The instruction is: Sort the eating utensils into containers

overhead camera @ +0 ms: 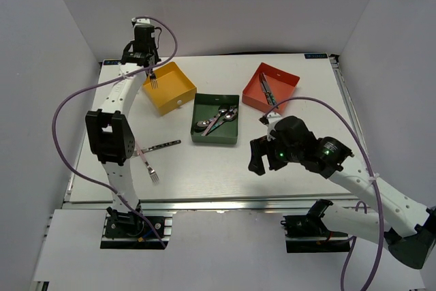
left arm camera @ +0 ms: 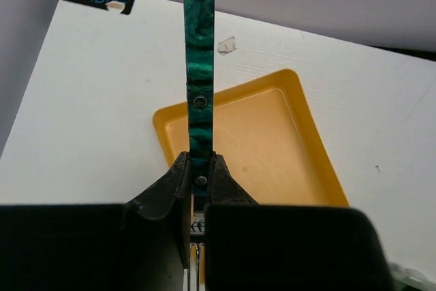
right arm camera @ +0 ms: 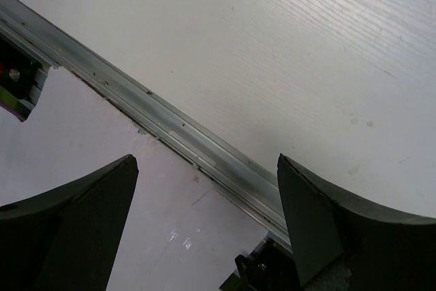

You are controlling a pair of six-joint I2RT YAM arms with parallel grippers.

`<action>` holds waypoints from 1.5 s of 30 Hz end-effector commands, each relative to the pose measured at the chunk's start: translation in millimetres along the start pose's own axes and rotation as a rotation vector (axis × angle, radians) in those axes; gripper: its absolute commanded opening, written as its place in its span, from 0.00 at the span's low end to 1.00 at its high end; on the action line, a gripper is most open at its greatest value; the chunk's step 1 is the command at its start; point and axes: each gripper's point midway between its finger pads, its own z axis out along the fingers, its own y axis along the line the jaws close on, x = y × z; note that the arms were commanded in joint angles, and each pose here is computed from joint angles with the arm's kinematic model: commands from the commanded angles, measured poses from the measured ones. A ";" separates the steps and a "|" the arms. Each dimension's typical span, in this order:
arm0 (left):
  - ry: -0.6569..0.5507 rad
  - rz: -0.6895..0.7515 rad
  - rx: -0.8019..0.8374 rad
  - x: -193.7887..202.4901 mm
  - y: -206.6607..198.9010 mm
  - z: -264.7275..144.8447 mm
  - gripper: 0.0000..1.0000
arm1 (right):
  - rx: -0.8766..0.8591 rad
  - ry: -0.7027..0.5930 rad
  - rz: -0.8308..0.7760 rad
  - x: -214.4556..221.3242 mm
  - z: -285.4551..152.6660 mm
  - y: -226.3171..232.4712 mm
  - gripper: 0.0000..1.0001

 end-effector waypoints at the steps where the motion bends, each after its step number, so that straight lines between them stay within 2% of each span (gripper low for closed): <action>1: -0.108 0.097 0.095 -33.5 -23.5 -1.8 0.00 | 0.055 0.028 0.054 7.3 -15.5 -6.1 0.87; 5: -0.050 0.127 0.194 -2.5 -43.9 15.8 0.02 | 0.111 0.010 0.076 1.6 -22.7 -13.1 0.87; 6: -0.010 0.135 0.225 17.3 -49.2 20.1 0.05 | 0.116 0.009 0.079 -0.9 -23.1 -12.9 0.87; 11: 0.028 0.144 0.269 46.8 -56.7 31.0 0.10 | 0.122 0.010 0.104 -7.6 -17.6 -11.0 0.87; 16: 0.036 0.156 0.263 50.2 -54.2 41.0 0.16 | 0.117 0.010 0.121 -15.1 -10.6 -7.6 0.87; 20: 0.044 0.133 0.279 53.6 -54.0 47.3 0.26 | 0.120 0.015 0.126 -19.7 -3.7 -6.6 0.87; 22: 0.062 0.138 0.289 61.1 -55.8 51.7 0.26 | 0.124 0.013 0.125 -21.7 -2.1 -7.0 0.87; 26: 0.092 0.149 0.281 73.9 -52.6 56.9 0.36 | 0.131 0.015 0.128 -24.9 0.3 -7.2 0.87; 27: 0.098 0.152 0.274 76.5 -50.8 57.0 0.42 | 0.133 0.013 0.129 -25.8 0.2 -6.9 0.87; 30: 0.092 0.161 0.251 74.6 -46.9 56.2 0.47 | 0.144 0.017 0.127 -25.5 2.3 -9.3 0.87; 32: 0.080 0.146 0.237 66.6 -45.4 55.9 0.55 | 0.142 0.020 0.127 -25.2 4.3 -8.8 0.87; 33: 0.070 0.120 0.231 60.3 -45.7 54.3 0.57 | 0.142 0.022 0.128 -25.7 5.7 -8.5 0.87; 35: 0.024 0.071 0.213 35.0 -43.5 43.1 0.80 | 0.134 0.024 0.125 -27.5 8.8 -6.9 0.87; 37: -0.016 -0.019 0.182 5.7 -37.1 23.9 0.98 | 0.122 0.017 0.118 -32.2 11.7 -4.6 0.88; 39: -0.009 -0.111 0.155 -8.0 -32.7 8.9 0.98 | 0.126 0.032 0.099 -34.1 18.8 -5.0 0.88; 40: 0.013 -0.162 0.066 -12.1 -14.8 -4.2 0.98 | 0.116 0.027 0.091 -39.2 19.5 -2.1 0.88; 41: 0.046 -0.270 0.018 -7.5 -8.9 -10.7 0.98 | 0.114 0.033 0.084 -42.1 26.1 -1.6 0.88; 42: 0.084 -0.296 -0.007 -0.1 -1.8 -17.2 0.98 | 0.114 0.032 0.072 -44.7 28.4 -1.4 0.88; 44: 0.236 -0.326 -0.083 42.7 23.5 -39.0 0.98 | 0.111 0.026 0.062 -51.7 34.5 0.0 0.88; 45: 0.319 -0.384 -0.158 70.9 35.9 -52.2 0.98 | 0.102 0.008 0.055 -57.8 37.5 1.8 0.88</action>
